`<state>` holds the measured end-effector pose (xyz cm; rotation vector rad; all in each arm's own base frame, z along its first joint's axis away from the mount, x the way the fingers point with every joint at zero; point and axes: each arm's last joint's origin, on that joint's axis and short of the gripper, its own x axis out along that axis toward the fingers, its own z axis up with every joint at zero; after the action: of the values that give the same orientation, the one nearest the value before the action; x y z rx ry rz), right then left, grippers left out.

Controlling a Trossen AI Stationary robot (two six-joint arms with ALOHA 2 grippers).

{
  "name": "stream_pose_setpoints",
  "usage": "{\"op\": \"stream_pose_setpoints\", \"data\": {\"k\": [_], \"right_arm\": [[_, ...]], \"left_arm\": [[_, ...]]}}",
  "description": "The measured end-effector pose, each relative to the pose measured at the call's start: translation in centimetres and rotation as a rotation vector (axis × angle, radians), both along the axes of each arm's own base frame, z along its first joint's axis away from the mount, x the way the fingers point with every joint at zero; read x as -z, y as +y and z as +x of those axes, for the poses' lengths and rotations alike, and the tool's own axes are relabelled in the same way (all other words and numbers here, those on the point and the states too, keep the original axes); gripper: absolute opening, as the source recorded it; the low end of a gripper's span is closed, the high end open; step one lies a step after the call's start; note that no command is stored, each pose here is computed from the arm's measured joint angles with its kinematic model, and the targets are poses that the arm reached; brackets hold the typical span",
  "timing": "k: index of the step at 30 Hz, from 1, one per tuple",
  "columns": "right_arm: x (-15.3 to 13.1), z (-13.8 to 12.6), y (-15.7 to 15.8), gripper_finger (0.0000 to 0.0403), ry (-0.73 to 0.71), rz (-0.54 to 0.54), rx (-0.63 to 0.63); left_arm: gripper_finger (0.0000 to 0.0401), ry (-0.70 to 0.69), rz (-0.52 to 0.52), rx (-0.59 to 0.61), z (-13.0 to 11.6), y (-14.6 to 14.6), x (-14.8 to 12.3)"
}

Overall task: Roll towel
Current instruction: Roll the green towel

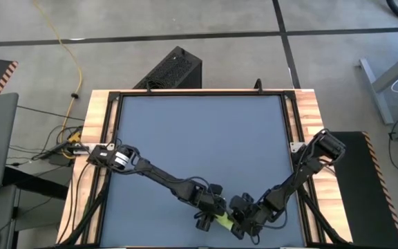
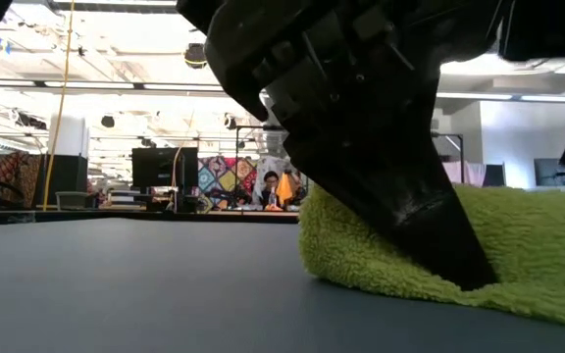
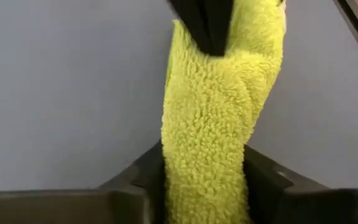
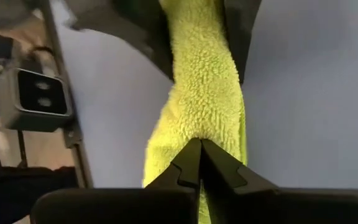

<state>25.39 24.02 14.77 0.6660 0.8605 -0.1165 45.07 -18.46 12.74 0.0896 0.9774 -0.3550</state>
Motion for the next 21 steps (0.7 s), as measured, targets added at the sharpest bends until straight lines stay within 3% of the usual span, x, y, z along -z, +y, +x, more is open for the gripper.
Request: {"op": "stream_pose_setpoints", "data": {"k": [9, 14, 21], "right_arm": [[-3.7, -4.0, 0.1, 0.0046, -0.070, -0.090, 0.098], [-6.4, -6.5, -0.5, 0.0047, -0.115, -0.097, 0.132], [-10.3, -9.4, -2.0, 0.0047, -0.288, -0.128, 0.206]], "left_arm": [[0.0015, 0.143, -0.206, -0.100, 0.4, 2.1, 0.0], [0.0018, 0.230, -0.301, -0.174, 0.6, 4.2, -0.4], [0.0013, 0.254, -0.249, -0.267, -0.3, 6.3, -3.2]]}}
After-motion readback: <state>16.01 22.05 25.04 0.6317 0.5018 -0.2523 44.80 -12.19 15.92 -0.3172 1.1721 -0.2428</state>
